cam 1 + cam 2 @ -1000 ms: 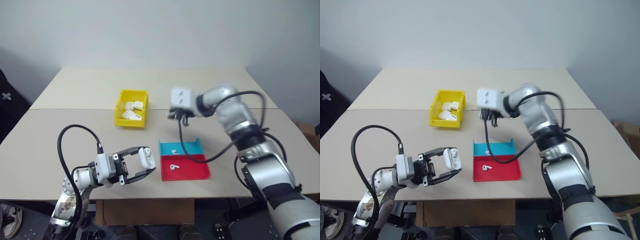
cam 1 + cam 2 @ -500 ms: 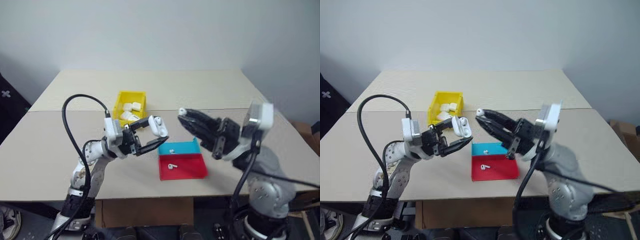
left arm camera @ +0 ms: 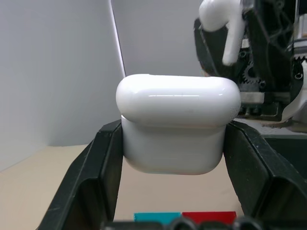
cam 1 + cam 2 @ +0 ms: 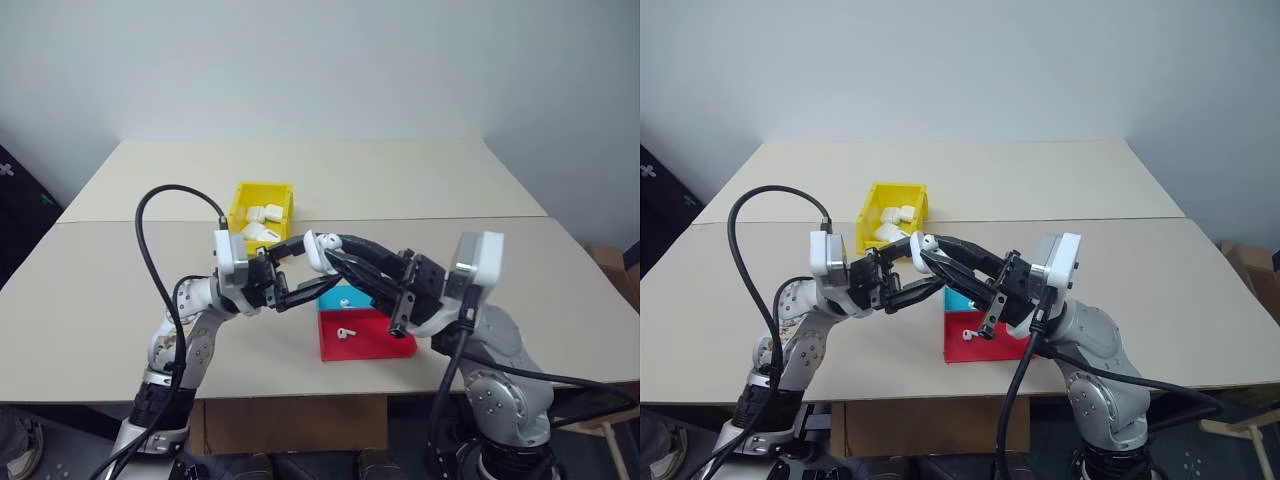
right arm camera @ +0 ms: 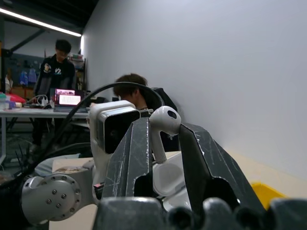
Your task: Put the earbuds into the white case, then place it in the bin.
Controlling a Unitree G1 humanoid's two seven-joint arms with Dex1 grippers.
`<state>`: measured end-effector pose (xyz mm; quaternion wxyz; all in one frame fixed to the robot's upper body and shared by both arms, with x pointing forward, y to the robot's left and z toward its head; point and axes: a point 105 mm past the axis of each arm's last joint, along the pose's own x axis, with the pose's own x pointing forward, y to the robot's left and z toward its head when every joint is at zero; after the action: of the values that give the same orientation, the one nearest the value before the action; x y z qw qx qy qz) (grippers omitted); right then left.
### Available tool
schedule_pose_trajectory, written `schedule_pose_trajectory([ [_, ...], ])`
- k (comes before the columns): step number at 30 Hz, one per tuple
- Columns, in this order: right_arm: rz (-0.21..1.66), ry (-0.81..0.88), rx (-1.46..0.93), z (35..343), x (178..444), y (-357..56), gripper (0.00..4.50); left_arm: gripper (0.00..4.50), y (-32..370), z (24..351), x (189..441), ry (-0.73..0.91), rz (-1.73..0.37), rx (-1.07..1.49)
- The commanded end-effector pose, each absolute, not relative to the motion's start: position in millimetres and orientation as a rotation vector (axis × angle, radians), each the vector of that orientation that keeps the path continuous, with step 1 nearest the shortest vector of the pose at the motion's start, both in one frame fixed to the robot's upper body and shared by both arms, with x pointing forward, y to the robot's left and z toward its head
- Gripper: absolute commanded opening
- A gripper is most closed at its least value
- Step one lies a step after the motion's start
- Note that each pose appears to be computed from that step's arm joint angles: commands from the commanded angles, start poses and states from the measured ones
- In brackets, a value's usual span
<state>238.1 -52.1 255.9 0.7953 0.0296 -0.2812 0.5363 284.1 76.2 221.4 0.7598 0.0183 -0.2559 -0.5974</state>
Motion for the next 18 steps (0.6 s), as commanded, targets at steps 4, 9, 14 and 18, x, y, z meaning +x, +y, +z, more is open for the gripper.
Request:
schedule_pose_trajectory([
  [4,1.142,-0.641,0.025,258.5,236.4,-55.0,0.78,2.8,78.1,232.1,273.4,-0.611,-1.306,0.03],
  [9,1.136,-0.624,0.02,254.4,238.2,-55.8,0.78,2.8,77.9,231.2,268.7,-0.615,-1.31,0.037],
  [14,1.142,-0.592,-0.014,246.0,240.8,-54.1,0.78,2.8,77.9,233.0,270.1,-0.623,-1.305,0.041],
  [18,1.143,-0.586,-0.023,244.2,242.1,-54.8,0.78,2.8,78.0,233.3,271.1,-0.623,-1.303,0.048],
])
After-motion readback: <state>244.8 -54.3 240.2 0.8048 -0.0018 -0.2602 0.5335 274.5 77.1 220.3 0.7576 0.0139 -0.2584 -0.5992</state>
